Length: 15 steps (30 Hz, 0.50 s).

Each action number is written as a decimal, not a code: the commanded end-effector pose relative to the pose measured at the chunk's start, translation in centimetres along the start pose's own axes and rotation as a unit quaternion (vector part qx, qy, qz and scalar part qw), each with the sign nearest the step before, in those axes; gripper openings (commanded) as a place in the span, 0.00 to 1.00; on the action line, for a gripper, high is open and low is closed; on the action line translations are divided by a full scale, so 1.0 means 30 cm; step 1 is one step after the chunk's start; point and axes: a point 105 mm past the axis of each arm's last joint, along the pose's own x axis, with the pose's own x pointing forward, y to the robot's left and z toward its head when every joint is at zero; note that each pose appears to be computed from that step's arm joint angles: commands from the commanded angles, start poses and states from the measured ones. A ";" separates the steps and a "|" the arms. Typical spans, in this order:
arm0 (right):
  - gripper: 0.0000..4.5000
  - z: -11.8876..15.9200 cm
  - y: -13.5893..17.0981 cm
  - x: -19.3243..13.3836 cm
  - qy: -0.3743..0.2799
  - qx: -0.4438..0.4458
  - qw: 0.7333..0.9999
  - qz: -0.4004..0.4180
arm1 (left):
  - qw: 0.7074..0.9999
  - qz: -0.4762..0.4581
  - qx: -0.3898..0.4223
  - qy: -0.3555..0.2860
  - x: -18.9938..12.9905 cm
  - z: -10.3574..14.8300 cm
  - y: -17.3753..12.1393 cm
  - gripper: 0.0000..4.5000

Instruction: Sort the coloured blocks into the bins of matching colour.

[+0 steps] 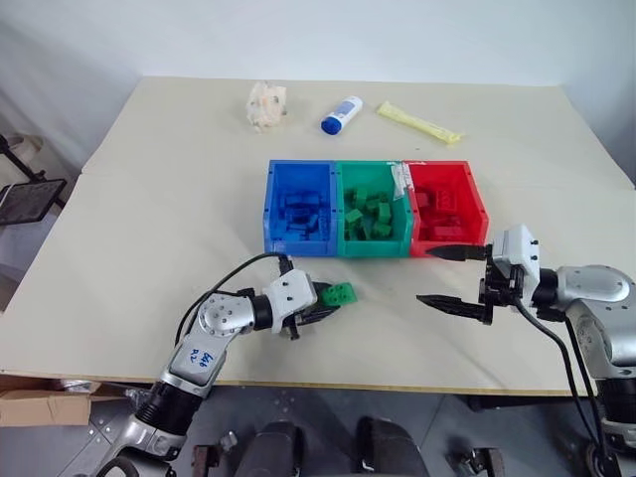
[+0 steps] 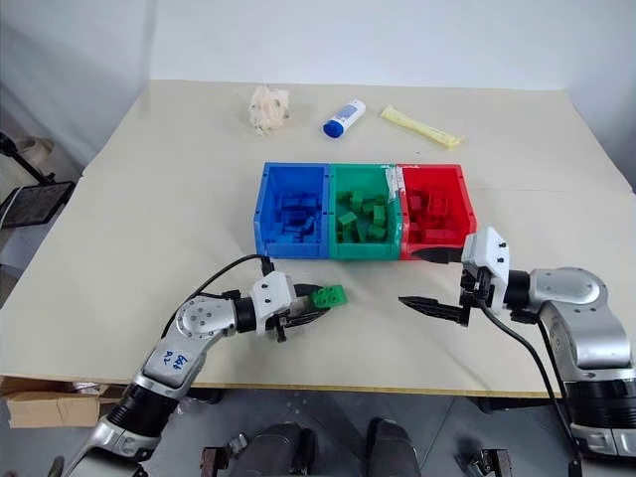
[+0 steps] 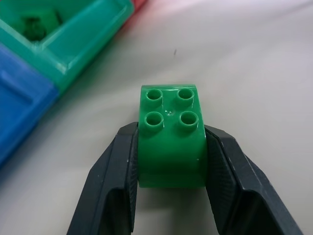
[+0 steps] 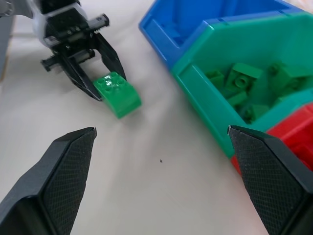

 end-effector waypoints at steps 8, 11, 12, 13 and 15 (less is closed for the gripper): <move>1.00 0.081 0.002 -0.069 -0.024 -0.029 0.997 -0.067 | 0.993 0.057 0.039 -0.092 0.150 0.251 0.229 0.33; 1.00 0.083 0.009 -0.069 -0.026 -0.029 0.996 -0.076 | 0.994 0.065 0.058 -0.073 0.203 0.273 0.289 0.49; 1.00 0.085 0.011 -0.069 -0.028 -0.029 0.996 -0.078 | 0.993 0.068 0.058 -0.075 0.210 0.278 0.299 0.54; 1.00 0.087 0.013 -0.069 -0.029 -0.029 0.996 -0.080 | 0.993 0.075 0.057 -0.078 0.214 0.284 0.311 0.61; 1.00 0.088 0.014 -0.069 -0.031 -0.029 0.996 -0.084 | 0.992 0.078 0.057 -0.086 0.213 0.293 0.321 0.74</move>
